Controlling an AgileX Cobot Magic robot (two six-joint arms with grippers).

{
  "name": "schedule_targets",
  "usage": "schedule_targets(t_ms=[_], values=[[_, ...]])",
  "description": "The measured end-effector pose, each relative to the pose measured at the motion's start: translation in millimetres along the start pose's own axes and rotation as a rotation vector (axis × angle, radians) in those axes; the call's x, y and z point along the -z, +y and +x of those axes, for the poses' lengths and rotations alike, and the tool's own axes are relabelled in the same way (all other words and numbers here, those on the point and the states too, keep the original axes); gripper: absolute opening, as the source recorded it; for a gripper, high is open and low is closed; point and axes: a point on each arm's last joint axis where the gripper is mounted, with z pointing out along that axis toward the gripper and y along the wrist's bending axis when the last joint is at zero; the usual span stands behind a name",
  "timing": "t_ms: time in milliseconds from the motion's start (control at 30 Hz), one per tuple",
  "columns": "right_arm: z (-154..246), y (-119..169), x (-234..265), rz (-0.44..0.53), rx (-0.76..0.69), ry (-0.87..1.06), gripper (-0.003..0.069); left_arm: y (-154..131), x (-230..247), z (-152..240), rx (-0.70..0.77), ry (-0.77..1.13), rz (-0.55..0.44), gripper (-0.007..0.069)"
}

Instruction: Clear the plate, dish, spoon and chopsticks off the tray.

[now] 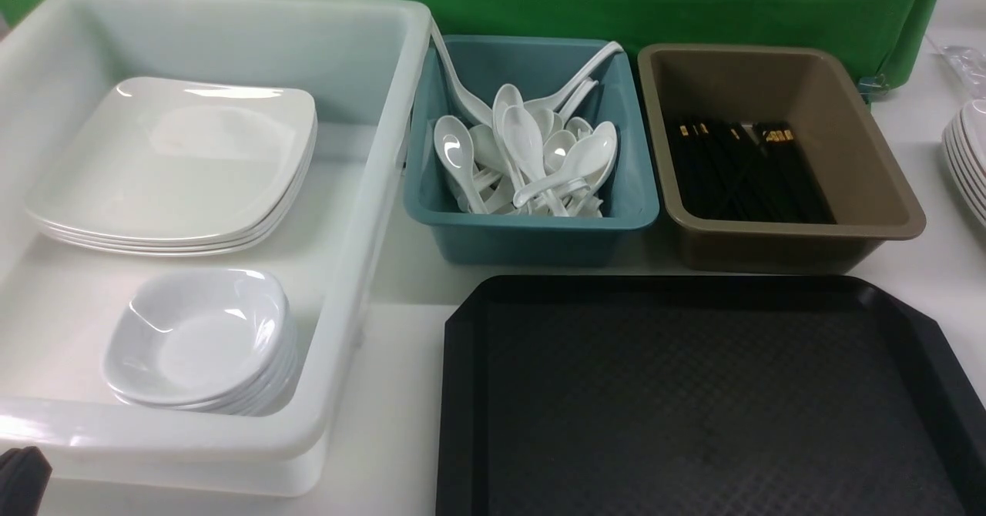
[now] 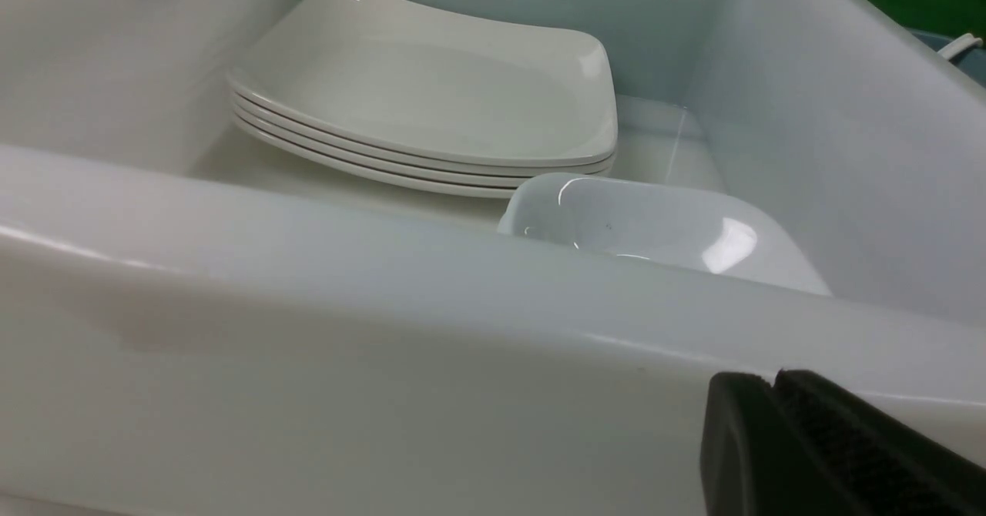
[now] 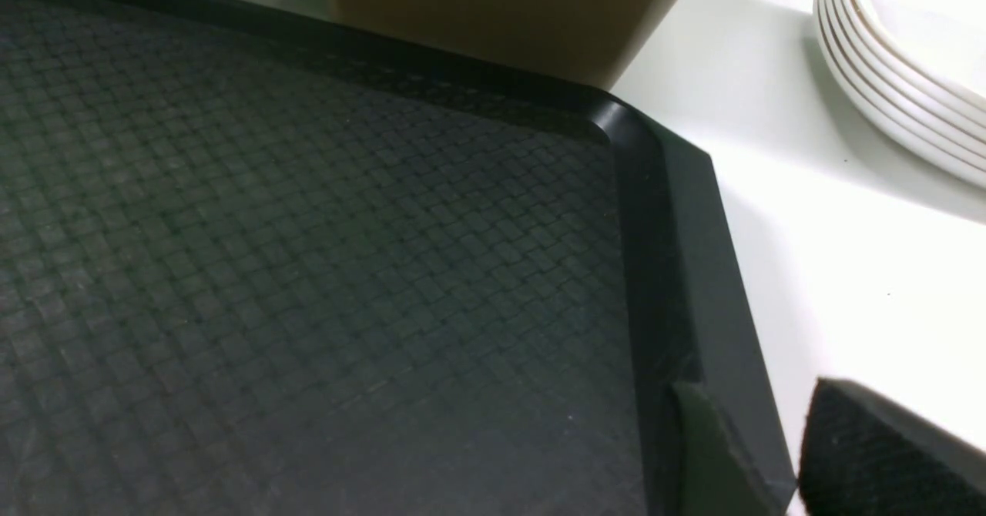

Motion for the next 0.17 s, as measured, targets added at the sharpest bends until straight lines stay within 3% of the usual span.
schedule_targets(t_ms=[167], values=[[0.0,0.0,0.0,0.0,0.0,0.0,0.0242,0.0,0.0,0.0,0.0,0.0,0.0,0.0018]])
